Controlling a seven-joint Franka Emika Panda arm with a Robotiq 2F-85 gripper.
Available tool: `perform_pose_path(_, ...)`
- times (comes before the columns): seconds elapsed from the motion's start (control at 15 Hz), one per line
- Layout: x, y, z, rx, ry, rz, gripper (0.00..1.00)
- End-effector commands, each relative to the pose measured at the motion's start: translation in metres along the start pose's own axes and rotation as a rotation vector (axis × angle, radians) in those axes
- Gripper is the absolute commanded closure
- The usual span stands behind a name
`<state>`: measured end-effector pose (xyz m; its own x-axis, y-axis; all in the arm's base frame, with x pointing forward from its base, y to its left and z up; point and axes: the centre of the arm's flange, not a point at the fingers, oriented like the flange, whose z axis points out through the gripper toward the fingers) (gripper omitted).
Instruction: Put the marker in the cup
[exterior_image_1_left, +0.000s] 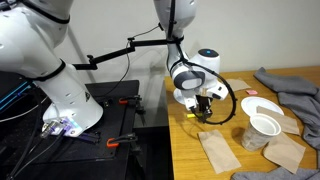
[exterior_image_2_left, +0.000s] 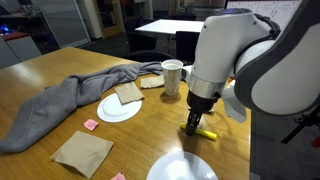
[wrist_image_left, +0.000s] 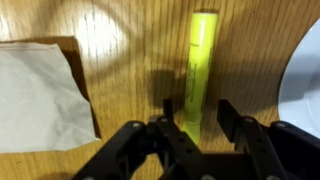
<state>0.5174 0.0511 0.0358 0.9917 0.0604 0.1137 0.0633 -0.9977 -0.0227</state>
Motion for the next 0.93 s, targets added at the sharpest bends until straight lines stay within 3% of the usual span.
perform_pose_path(0.0, 0.003, 0.0, 0.003, -0.009, 0.024, -0.021, 0.8)
perform_pose_path(0.2, 0.002, -0.001, -0.001, -0.002, 0.018, -0.023, 0.99)
perform_pose_path(0.47, 0.01, -0.005, -0.026, 0.024, -0.005, -0.034, 0.95)
perform_pose_path(0.87, 0.051, -0.006, -0.088, 0.029, -0.07, -0.019, 0.95)
